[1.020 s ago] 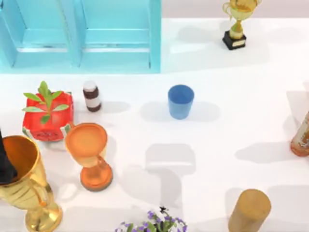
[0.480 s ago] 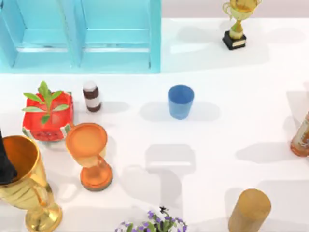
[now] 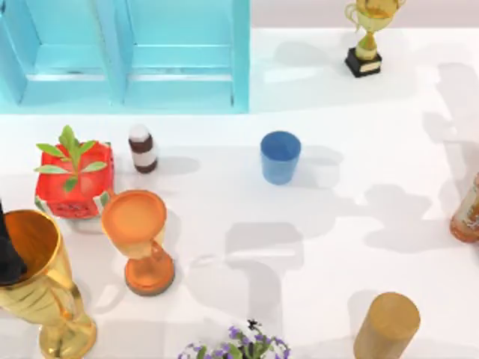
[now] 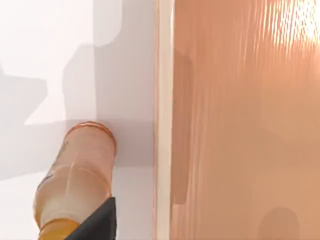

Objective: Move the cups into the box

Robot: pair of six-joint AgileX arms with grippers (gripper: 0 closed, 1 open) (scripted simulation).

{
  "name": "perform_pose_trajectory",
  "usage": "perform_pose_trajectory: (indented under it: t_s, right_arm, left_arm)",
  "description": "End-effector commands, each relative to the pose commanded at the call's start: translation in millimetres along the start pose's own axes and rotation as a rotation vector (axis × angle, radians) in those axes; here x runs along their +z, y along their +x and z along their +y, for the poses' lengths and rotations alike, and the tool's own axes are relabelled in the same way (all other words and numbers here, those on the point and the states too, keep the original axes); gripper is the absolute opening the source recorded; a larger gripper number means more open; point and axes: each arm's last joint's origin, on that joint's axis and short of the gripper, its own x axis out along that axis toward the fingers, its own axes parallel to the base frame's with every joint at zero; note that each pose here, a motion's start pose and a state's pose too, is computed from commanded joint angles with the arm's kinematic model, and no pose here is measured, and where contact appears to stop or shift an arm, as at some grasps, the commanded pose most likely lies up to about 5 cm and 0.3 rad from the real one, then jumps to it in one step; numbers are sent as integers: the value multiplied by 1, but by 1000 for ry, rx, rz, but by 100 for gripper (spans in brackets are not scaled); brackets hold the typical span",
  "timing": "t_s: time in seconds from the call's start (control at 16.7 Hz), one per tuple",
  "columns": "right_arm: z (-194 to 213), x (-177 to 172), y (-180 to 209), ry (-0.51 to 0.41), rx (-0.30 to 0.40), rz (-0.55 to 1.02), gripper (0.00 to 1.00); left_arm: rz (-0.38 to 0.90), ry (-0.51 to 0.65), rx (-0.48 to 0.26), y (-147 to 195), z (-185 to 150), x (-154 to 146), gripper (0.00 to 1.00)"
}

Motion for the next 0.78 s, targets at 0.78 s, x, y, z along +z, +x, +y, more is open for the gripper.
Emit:
perform_pose_trajectory:
  t_s: [0.78]
  right_arm:
    - [338,14,67,32,77,-87,100]
  left_arm:
    - [0,0,0,0,0,0,100]
